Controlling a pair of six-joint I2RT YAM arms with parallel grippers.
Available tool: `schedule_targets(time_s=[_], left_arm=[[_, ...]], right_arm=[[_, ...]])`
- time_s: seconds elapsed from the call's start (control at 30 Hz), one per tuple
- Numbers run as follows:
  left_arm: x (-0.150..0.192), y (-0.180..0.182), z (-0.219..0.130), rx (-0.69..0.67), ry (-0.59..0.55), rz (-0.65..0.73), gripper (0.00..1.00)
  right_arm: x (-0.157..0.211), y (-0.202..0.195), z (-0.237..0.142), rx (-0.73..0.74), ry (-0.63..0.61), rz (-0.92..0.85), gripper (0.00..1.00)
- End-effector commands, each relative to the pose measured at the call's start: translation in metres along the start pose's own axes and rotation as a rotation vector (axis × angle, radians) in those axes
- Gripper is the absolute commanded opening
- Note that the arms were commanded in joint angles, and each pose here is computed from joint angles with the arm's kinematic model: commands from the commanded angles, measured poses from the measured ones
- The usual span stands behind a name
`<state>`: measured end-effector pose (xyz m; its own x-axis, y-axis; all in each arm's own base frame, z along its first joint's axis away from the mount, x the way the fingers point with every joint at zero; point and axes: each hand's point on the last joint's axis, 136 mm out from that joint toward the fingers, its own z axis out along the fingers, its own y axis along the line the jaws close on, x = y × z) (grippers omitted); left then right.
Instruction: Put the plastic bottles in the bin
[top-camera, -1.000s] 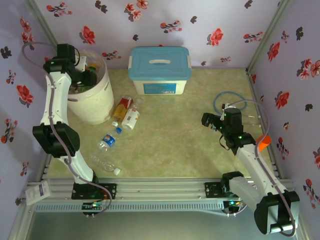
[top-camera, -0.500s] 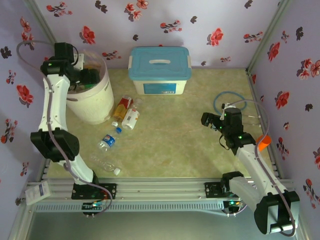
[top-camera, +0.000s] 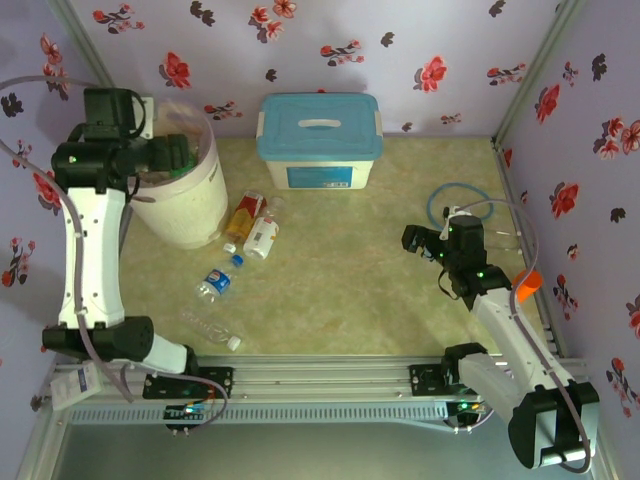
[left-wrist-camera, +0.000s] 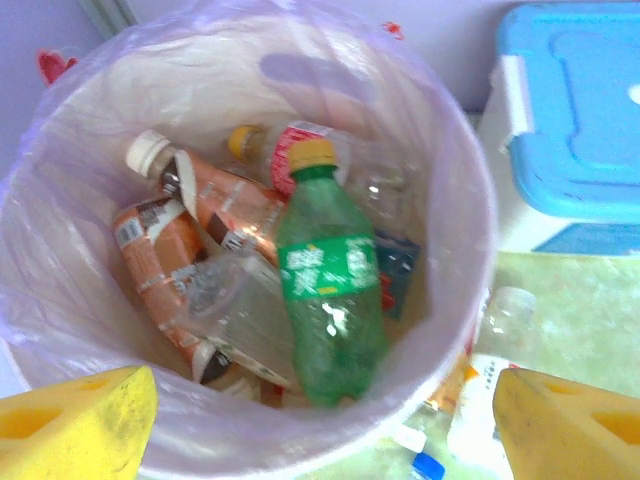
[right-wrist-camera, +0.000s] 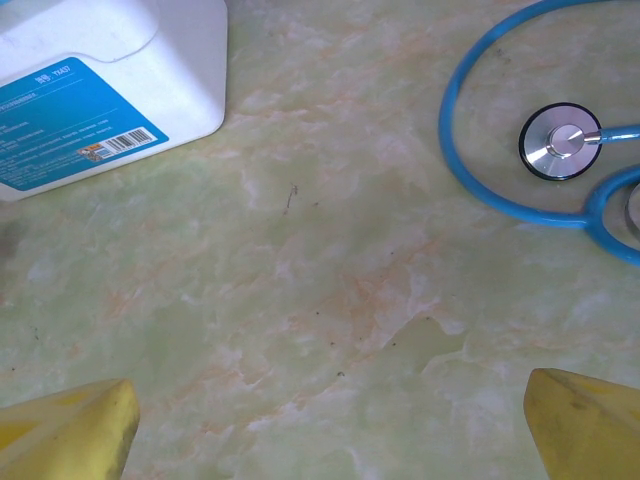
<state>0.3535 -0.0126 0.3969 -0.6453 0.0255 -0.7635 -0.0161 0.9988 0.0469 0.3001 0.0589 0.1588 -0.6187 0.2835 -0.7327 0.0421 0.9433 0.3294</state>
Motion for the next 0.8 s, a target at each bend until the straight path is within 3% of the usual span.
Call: schedule_targets(time_s=[0.0, 0.17, 0.27, 0.4, 0.57, 0.77], left_arm=[[0.024, -0.014, -0.034, -0.025, 0.029, 0.03, 0.86], [0.071, -0.04, -0.05, -0.008, 0.088, 0.058, 0.84], [0.107, -0.061, -0.037, 0.021, 0.159, 0.091, 0.84], [0.145, -0.09, -0.021, 0.114, 0.164, 0.08, 0.84], [0.196, -0.085, 0.01, 0.033, 0.288, 0.09, 0.88], [0.236, -0.083, 0.049, -0.01, 0.347, -0.029, 0.93]], right_arm=[[-0.02, 0.008, -0.005, -0.029, -0.053, 0.007, 0.99], [-0.022, 0.01, -0.005, -0.033, -0.053, 0.001, 0.99], [-0.023, 0.012, -0.004, -0.039, -0.04, -0.015, 0.99], [-0.026, 0.016, -0.007, -0.056, -0.054, -0.032, 0.99], [-0.029, 0.018, -0.013, -0.073, -0.08, -0.044, 0.99], [-0.024, 0.014, -0.017, -0.054, -0.068, -0.062, 0.99]])
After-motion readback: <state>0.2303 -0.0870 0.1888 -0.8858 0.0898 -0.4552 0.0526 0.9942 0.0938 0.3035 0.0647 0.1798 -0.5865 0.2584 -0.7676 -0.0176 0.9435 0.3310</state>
